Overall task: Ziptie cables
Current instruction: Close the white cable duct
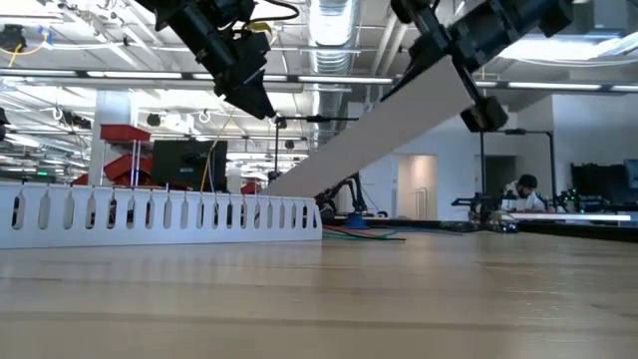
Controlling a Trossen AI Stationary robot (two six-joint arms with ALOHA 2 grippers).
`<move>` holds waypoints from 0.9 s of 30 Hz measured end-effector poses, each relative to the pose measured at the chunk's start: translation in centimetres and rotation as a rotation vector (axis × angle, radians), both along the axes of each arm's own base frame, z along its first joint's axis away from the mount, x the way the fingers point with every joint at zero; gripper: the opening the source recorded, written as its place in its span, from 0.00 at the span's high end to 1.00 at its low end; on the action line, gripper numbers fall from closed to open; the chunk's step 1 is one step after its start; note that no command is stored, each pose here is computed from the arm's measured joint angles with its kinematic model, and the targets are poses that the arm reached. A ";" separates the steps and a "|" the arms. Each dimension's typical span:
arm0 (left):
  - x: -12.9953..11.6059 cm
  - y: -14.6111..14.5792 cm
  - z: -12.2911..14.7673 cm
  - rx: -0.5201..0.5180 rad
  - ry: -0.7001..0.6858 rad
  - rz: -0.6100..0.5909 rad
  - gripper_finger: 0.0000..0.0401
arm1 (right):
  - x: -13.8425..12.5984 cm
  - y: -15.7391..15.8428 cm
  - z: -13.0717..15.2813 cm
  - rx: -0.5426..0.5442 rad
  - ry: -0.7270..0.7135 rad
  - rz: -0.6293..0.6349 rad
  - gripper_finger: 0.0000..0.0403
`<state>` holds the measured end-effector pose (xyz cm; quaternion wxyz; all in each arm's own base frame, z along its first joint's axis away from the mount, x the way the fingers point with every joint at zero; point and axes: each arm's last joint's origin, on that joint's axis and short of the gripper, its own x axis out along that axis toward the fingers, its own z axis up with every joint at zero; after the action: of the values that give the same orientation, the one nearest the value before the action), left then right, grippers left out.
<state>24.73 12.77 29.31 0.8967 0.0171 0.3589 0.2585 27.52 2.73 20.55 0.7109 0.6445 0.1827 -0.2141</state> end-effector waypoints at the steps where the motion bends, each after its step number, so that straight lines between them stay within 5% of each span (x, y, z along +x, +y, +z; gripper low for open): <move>1: 0.0 0.0 0.0 0.002 0.002 -0.003 0.28 | -0.4 0.1 -0.9 0.039 -0.035 -0.037 1.00; 8: 0.0 0.0 -0.1 0.009 0.016 -0.016 0.28 | -5.0 1.0 -7.7 0.281 -0.268 -0.418 1.00; 14: 0.0 0.0 -0.3 0.016 0.013 -0.040 0.28 | -6.8 1.8 -9.7 0.241 -0.290 -0.529 1.00; 18: -0.3 0.1 -1.7 -0.012 0.029 -0.057 0.28 | -5.6 2.3 -7.6 0.111 -0.396 -0.412 0.97; 22: -0.8 0.1 -3.3 -0.044 0.064 -0.034 0.28 | -2.9 3.6 -3.9 0.037 -0.466 -0.164 0.91; 24: -0.9 0.0 -3.8 -0.057 0.071 -0.026 0.28 | -1.2 4.1 -2.5 -0.020 -0.395 -0.077 0.89; 27: -1.2 -0.1 -4.8 -0.072 0.095 -0.024 0.28 | 1.3 4.4 -0.6 -0.201 -0.102 0.117 0.89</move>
<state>23.51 12.65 24.52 0.8817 0.0011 0.4100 0.2336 28.83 7.18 19.94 0.7914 0.5684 0.1614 -0.1566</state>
